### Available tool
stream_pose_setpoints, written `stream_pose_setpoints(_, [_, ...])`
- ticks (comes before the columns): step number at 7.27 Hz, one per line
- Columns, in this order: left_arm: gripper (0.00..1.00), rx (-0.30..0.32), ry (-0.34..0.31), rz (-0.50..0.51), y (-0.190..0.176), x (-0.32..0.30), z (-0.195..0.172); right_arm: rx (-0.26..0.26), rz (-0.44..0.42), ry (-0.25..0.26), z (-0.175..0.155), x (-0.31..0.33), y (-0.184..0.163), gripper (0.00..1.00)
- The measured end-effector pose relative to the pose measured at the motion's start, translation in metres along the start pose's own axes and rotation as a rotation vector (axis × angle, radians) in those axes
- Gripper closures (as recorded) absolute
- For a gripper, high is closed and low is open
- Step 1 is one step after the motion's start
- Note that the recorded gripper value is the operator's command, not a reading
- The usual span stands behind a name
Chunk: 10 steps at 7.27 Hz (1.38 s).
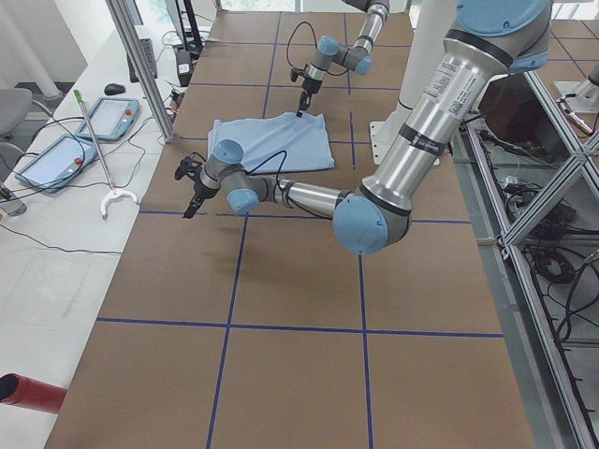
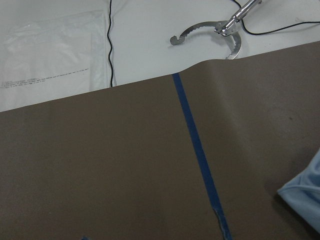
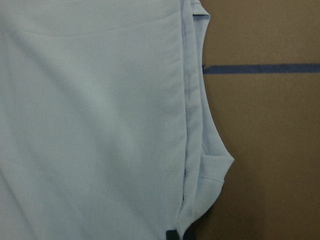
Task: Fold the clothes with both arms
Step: 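Pull the shirt edge with the right gripper to straighten the shirt, then lower the left gripper to the shirt's edge nearest the robot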
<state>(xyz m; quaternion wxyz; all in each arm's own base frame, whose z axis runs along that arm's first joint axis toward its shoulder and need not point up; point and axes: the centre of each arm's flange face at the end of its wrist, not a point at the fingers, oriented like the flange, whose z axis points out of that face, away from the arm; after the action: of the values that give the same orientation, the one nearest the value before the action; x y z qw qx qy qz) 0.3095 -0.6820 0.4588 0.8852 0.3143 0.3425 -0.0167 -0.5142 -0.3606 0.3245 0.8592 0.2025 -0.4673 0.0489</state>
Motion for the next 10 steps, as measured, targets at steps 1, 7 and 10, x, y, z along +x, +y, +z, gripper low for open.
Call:
stream_pose_setpoints(1, [0.0,0.007,0.006,0.001,-0.001,0.001,-0.001,0.003,-0.003,0.0,-0.012,0.009,0.015,0.01])
stream_pose_setpoints(7, [0.0,-0.105,0.352,-0.237,0.081,0.117,-0.113,0.015,0.092,-0.14,-0.045,0.039,0.0,0.0])
stream_pose_setpoints(10, [0.08,-0.245,0.388,-0.463,0.2,0.242,-0.216,0.047,0.207,-0.151,-0.052,0.049,-0.002,0.0])
